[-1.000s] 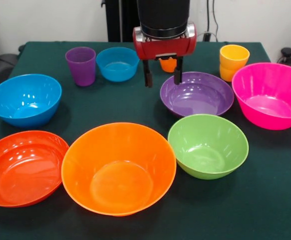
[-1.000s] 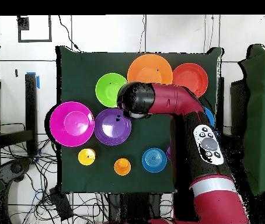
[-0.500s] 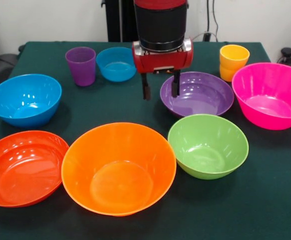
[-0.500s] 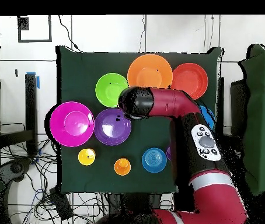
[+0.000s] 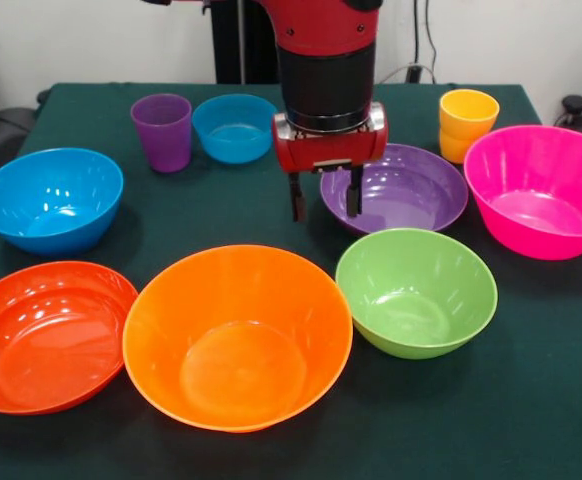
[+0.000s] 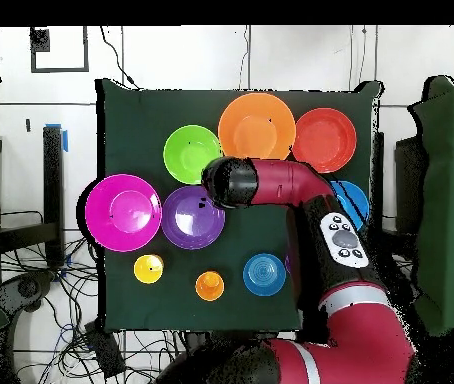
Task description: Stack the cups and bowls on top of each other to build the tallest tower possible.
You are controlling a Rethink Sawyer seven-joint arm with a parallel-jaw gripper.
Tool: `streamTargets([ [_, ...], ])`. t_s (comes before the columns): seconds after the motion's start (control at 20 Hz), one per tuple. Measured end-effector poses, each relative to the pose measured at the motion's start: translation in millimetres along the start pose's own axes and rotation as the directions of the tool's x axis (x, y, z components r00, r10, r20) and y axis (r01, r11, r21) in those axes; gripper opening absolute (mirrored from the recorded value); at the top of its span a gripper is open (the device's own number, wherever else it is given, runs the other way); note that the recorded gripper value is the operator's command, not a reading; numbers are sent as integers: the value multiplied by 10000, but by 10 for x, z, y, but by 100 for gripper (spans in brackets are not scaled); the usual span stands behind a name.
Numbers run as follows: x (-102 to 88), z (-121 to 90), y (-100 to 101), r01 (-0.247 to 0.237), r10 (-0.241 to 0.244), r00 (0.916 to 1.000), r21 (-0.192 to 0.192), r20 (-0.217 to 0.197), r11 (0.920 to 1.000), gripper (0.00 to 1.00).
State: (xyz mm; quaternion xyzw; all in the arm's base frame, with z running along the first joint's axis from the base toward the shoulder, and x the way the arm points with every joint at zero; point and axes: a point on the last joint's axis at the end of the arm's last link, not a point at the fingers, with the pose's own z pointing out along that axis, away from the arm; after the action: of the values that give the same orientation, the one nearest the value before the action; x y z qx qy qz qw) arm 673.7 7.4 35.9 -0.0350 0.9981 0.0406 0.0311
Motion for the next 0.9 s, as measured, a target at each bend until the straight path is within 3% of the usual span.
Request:
streamTargets([
  [0.55, 124, 218, 43, -32, 26, 9995, -185, -302, 9998, 100],
  [0.9, 156, 308, 81, -37, 29, 9996, -297, -287, 9996, 100],
])
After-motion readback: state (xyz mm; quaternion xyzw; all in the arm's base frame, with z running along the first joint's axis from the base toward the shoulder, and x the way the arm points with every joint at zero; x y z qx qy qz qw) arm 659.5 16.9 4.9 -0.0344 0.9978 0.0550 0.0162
